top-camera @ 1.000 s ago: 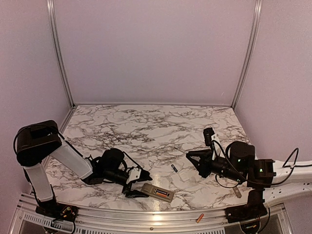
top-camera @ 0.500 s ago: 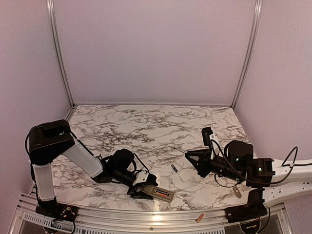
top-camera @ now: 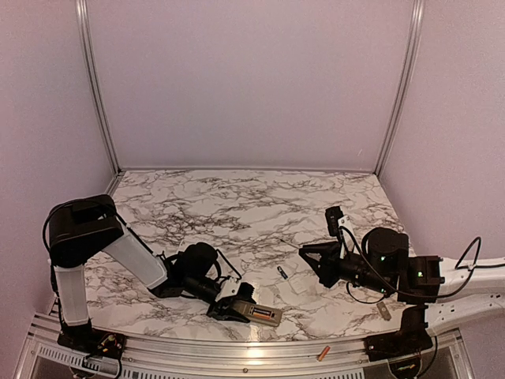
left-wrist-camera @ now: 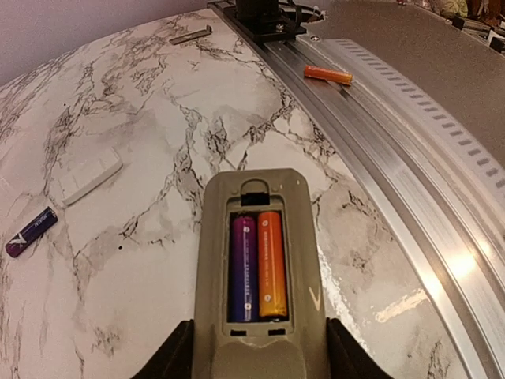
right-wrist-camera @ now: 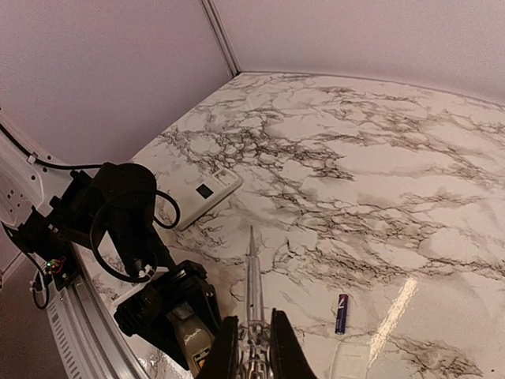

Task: Unload the batteries from the remote control
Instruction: Adjust the remote control without the battery cover at the center of the board.

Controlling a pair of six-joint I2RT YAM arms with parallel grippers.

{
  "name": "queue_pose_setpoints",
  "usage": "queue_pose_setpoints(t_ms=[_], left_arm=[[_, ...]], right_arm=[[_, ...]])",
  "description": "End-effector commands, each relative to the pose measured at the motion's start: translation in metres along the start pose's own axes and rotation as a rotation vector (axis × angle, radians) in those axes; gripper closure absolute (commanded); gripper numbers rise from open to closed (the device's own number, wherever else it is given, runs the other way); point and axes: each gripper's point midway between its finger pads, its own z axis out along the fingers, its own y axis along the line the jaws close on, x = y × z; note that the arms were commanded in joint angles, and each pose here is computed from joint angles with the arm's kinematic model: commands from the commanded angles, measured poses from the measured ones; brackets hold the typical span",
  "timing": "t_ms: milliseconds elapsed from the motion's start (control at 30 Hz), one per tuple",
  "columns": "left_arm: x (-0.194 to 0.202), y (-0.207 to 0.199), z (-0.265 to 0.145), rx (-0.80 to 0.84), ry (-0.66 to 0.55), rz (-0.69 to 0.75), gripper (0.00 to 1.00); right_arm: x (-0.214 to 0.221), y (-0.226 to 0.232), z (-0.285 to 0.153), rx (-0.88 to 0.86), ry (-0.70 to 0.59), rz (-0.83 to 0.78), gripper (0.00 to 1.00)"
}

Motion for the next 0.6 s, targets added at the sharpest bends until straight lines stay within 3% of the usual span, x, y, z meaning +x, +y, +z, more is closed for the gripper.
queue_pose_setpoints(t_ms=[0, 200, 433, 567], left_arm=[[0.007, 0.008, -0.005, -0.12, 0.011, -0.081, 0.73], [0.009, 0.015, -0.006, -0.214, 0.007, -0.145, 0.67], [0.016, 0.014, -0.005, -0.228, 0.04, -0.142, 0.31], [0.024, 0.009, 0.0, -0.185, 0.082, -0.133, 0.19]], right_arm=[[-0.019, 0.004, -0.003, 0.0, -0.045, 0.021, 1.0], [-0.016, 0.002, -0.003, 0.003, -0.044, 0.024, 1.0], [-0.016, 0.001, -0.005, 0.004, -0.047, 0.027, 1.0], [-0.016, 0.001, -0.005, 0.004, -0.047, 0.029, 1.0]])
